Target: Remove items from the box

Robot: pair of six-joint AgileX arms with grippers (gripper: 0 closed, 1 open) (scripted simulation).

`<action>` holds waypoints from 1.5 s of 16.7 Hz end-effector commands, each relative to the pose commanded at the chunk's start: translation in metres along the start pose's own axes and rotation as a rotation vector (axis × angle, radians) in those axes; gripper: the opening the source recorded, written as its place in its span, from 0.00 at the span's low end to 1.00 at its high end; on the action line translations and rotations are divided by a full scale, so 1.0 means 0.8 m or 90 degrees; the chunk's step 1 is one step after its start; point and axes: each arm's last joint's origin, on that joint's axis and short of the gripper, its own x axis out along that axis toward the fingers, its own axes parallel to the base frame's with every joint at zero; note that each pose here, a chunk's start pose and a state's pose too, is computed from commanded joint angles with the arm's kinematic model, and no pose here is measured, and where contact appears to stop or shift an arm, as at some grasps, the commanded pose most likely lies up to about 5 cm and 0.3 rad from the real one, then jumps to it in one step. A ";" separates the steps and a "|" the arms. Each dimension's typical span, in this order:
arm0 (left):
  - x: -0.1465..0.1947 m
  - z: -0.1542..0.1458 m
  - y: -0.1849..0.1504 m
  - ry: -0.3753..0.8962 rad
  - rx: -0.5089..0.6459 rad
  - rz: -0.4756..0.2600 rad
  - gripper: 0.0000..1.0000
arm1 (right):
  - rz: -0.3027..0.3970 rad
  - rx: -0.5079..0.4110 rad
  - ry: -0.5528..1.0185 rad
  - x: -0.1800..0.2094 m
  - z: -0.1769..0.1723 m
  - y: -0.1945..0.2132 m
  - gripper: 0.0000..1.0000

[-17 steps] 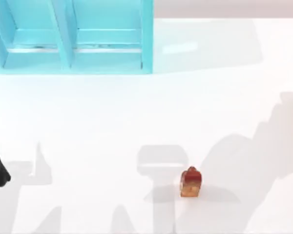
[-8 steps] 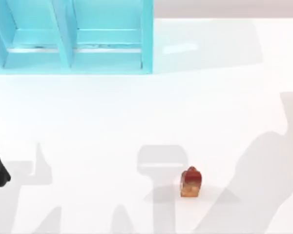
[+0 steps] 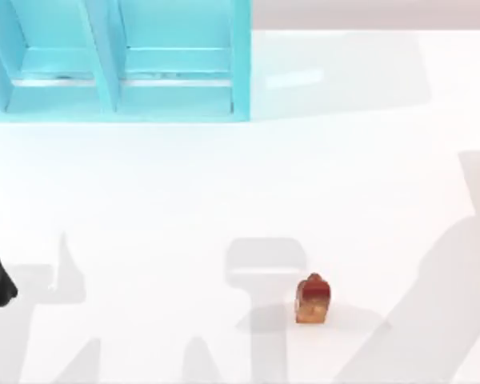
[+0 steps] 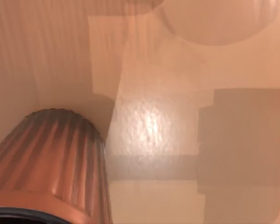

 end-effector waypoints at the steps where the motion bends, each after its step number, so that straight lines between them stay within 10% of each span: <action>1: 0.000 0.000 0.000 0.000 0.000 0.000 1.00 | 0.000 0.000 0.000 0.000 0.000 0.000 0.92; 13: 0.000 0.000 0.000 0.000 0.000 0.000 1.00 | 0.000 0.000 0.000 0.000 0.000 0.000 0.02; 25: 0.000 0.000 0.000 0.000 0.000 0.000 1.00 | 0.002 -0.005 0.002 -0.010 0.008 0.012 0.00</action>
